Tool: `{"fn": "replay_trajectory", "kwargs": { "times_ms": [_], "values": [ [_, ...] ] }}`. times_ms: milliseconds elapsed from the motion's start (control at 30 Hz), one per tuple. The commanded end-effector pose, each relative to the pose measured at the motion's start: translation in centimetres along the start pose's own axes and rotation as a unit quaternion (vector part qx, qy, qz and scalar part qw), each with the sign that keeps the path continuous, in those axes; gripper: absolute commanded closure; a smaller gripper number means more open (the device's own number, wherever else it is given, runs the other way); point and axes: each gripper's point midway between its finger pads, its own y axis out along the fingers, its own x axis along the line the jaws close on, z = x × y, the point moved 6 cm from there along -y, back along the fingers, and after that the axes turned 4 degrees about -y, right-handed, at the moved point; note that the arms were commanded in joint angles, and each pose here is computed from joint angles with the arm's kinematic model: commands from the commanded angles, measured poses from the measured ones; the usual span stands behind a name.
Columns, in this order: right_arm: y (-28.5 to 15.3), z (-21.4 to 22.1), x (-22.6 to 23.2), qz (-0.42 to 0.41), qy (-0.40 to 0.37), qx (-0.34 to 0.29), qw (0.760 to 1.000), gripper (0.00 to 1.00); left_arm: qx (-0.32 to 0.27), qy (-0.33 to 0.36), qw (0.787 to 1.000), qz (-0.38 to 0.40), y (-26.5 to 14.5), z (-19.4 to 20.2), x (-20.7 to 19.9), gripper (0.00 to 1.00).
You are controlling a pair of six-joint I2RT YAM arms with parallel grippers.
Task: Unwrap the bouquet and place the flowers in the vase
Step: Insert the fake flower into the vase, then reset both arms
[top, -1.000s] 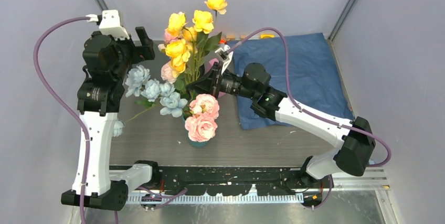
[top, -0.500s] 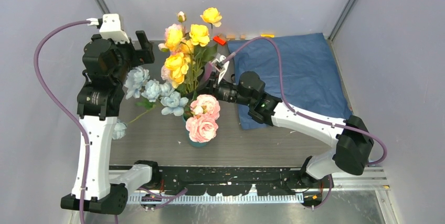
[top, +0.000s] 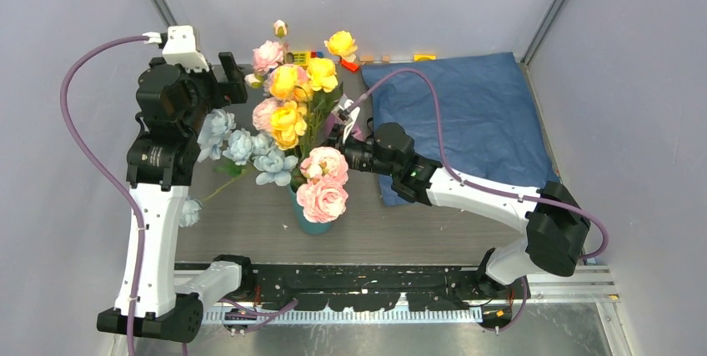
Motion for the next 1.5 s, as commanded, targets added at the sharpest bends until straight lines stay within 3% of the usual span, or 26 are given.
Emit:
{"fn": "replay_trajectory", "kwargs": {
  "times_ms": [0,600,1300,1467],
  "values": [
    [-0.1,-0.2,0.8,-0.01,-0.008,-0.006,1.0,0.75,-0.037,0.005,0.999,0.007,-0.7,-1.4,0.0,0.0],
    [-3.0,-1.5,0.6,0.057,-0.055,-0.006,0.997,0.28,-0.028,0.02,0.999,0.016,-0.8,-0.8,-0.1,0.0],
    [-9.2,-2.4,-1.2,0.18,-0.102,0.011,0.978,0.14,-0.037,0.024,0.999,0.005,-1.7,-1.0,0.3,0.0],
    [-10.9,-2.4,-3.2,0.207,-0.071,0.012,0.976,0.13,-0.025,0.038,0.999,0.003,-2.2,-0.5,0.6,0.0]
  ]
}}
